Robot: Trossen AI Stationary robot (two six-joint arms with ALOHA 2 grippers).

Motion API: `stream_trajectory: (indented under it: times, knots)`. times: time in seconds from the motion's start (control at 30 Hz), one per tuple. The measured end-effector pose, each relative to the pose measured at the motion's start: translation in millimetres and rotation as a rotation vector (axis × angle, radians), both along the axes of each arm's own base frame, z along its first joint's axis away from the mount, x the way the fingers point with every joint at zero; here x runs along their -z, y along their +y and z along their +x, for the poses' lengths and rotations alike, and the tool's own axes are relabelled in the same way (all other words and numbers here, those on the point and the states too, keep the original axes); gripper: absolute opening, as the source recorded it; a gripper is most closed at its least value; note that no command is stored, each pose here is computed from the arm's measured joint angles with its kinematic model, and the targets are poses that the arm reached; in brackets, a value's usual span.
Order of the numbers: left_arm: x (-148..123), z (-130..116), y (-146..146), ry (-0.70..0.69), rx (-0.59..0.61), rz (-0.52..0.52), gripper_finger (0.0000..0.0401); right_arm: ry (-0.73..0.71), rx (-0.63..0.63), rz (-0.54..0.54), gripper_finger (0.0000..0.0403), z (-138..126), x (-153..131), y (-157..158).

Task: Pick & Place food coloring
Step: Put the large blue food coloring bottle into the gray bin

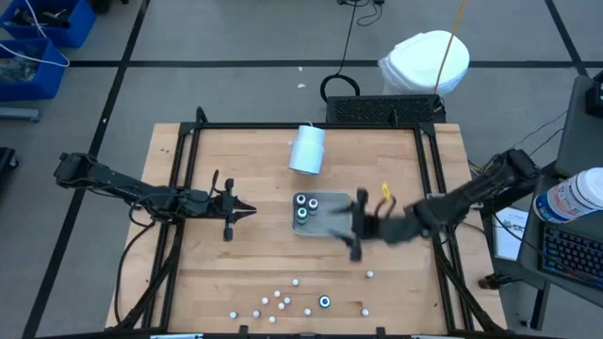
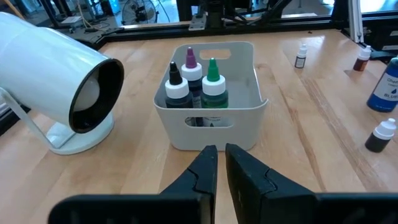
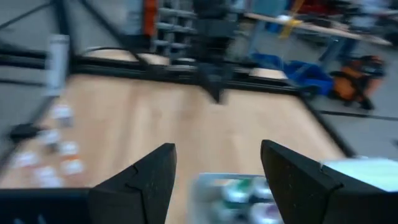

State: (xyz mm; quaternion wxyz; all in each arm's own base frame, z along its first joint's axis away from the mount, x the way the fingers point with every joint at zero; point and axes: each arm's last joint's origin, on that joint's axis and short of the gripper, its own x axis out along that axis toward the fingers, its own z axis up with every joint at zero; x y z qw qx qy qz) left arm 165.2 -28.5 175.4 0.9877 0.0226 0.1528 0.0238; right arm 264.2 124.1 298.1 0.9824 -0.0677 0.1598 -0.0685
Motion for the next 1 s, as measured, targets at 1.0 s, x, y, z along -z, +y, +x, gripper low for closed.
stream_trajectory:
  times: [1.0]
  knots:
    - [-1, 0, 0, -0.012, -0.033, -0.103, 0.0042, 0.283, -0.215, 0.128, 0.0222, 32, 105, 123]
